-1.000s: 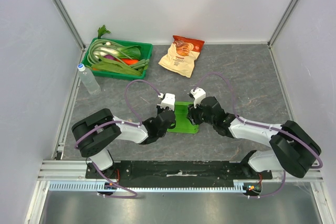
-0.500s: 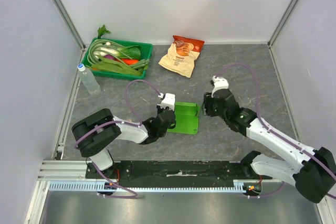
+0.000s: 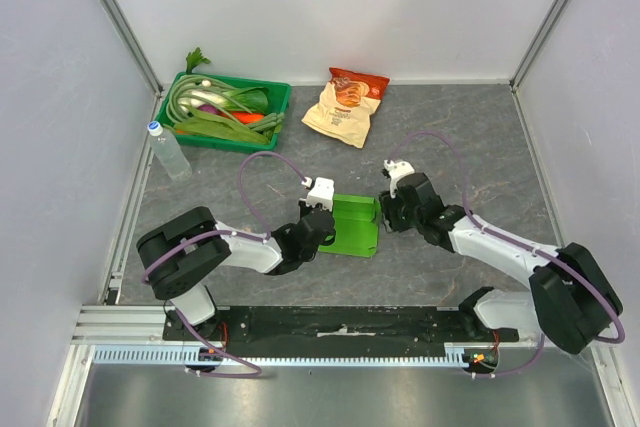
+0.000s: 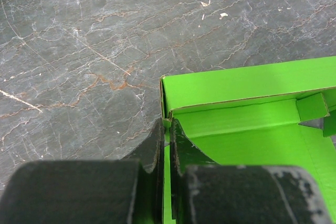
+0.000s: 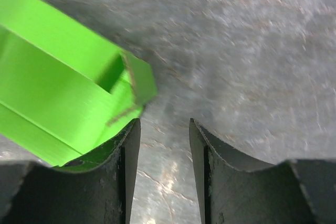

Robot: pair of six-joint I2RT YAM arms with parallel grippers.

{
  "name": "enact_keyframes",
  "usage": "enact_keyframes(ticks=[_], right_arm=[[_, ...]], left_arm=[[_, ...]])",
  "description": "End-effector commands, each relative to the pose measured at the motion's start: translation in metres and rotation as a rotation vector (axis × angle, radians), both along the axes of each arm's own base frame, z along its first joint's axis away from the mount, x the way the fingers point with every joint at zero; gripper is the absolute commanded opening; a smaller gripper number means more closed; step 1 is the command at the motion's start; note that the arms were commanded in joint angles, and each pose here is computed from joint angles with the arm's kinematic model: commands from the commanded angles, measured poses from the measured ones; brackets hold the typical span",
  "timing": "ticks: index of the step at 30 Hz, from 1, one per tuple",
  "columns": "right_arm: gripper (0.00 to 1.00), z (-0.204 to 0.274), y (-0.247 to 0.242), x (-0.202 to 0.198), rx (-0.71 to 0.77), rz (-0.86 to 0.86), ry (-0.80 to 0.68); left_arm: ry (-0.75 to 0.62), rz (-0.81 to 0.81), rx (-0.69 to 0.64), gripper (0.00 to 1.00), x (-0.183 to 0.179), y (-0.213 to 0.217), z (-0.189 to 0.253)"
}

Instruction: Fold the paper box

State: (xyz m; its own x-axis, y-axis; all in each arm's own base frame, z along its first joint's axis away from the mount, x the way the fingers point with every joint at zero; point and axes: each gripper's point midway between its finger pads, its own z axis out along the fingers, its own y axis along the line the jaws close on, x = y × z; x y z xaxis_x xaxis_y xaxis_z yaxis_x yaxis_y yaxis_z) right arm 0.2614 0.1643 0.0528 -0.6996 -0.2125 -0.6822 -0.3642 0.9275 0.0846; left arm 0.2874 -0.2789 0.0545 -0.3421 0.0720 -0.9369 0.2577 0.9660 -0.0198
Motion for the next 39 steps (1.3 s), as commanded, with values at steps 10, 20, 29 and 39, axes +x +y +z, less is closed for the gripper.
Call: enact_keyframes(ticks=[10,20,29,39], right_arm=[[0.45,0.02,0.054,0.027,0.064,0.157,-0.234],[0.38,0.013,0.052,0.04,0.012,0.098,-0.297],[0.25,0.008,0.058,0.048,0.043,0.072,-0.337],[0.36,0.004,0.048,0.065,-0.007,-0.032,-0.432]], left_arm=[[-0.005,-0.003,-0.033,0.02,0.0,-0.009,0.008],[-0.002,-0.011,-0.036,0.02,-0.002,-0.01,0.007],[-0.001,-0.02,-0.039,0.02,-0.003,-0.01,0.008],[-0.008,-0.018,-0.045,0.02,-0.002,-0.01,0.01]])
